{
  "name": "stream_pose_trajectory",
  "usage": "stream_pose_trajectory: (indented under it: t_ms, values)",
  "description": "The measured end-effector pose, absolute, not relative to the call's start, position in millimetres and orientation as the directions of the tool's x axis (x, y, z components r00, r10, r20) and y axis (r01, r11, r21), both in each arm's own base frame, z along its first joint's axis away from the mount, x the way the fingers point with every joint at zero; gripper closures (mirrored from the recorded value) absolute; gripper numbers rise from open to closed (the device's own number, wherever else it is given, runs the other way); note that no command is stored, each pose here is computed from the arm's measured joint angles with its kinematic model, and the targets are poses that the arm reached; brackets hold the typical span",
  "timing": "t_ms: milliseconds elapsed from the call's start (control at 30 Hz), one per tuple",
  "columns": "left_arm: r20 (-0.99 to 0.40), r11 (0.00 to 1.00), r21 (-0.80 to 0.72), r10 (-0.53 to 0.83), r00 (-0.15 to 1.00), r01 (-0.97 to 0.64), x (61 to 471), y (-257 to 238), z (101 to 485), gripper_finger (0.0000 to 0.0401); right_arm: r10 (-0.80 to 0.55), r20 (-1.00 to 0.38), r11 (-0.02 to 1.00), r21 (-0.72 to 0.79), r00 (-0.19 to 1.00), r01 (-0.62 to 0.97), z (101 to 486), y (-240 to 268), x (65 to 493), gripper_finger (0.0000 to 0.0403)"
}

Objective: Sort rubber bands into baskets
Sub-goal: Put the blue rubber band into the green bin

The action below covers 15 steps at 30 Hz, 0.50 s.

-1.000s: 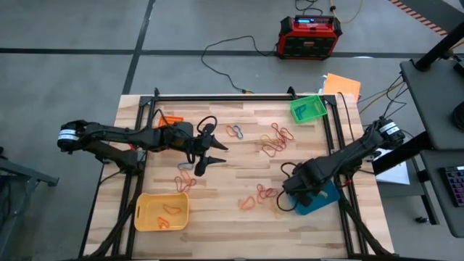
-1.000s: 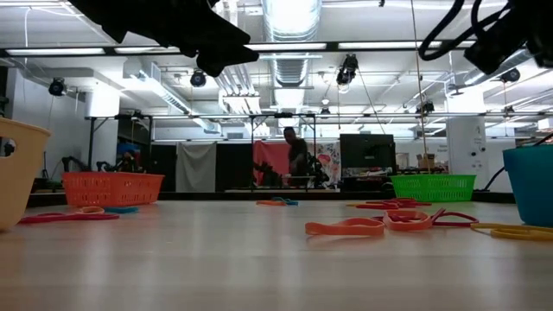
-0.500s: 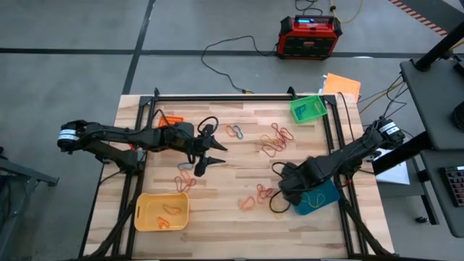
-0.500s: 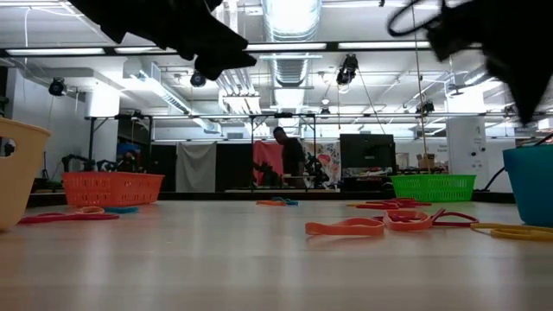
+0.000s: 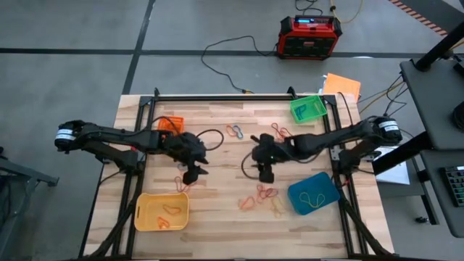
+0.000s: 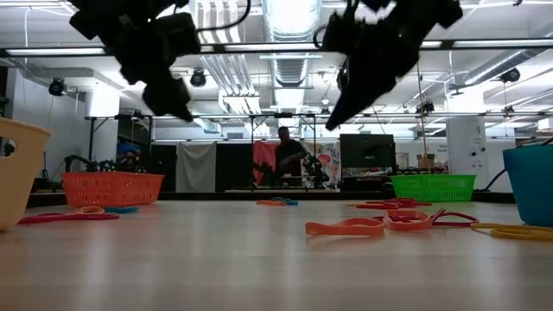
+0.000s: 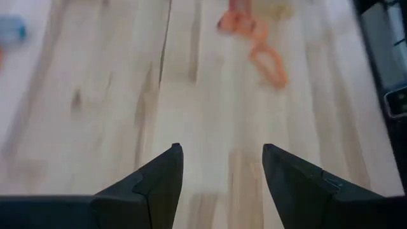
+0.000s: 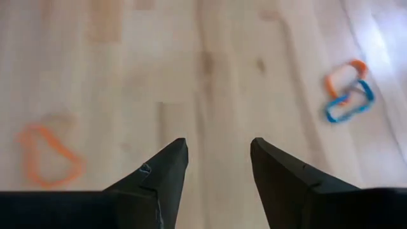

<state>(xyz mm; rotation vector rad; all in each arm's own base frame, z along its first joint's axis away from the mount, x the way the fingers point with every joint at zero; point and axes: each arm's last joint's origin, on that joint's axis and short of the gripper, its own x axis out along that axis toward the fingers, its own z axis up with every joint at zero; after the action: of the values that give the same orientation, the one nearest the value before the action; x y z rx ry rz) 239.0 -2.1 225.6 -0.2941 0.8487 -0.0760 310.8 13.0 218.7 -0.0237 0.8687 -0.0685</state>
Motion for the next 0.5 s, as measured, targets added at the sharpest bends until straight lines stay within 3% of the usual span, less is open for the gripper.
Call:
stream_pose_trajectory:
  t_ms: [200,500]
  values:
    - [-0.818,0.948,-0.285,-0.166,0.551,-0.139,229,-2,217,0.0202,-0.116,-0.752,0.993,-0.069,0.649,0.097,204,-11,307,0.0237]
    - [-0.875,0.941,-0.239,-0.103,0.473,-0.238,227,0,206,0.0202,-0.136,-0.734,0.990,-0.088,0.666,0.106,197,-26,303,0.0224]
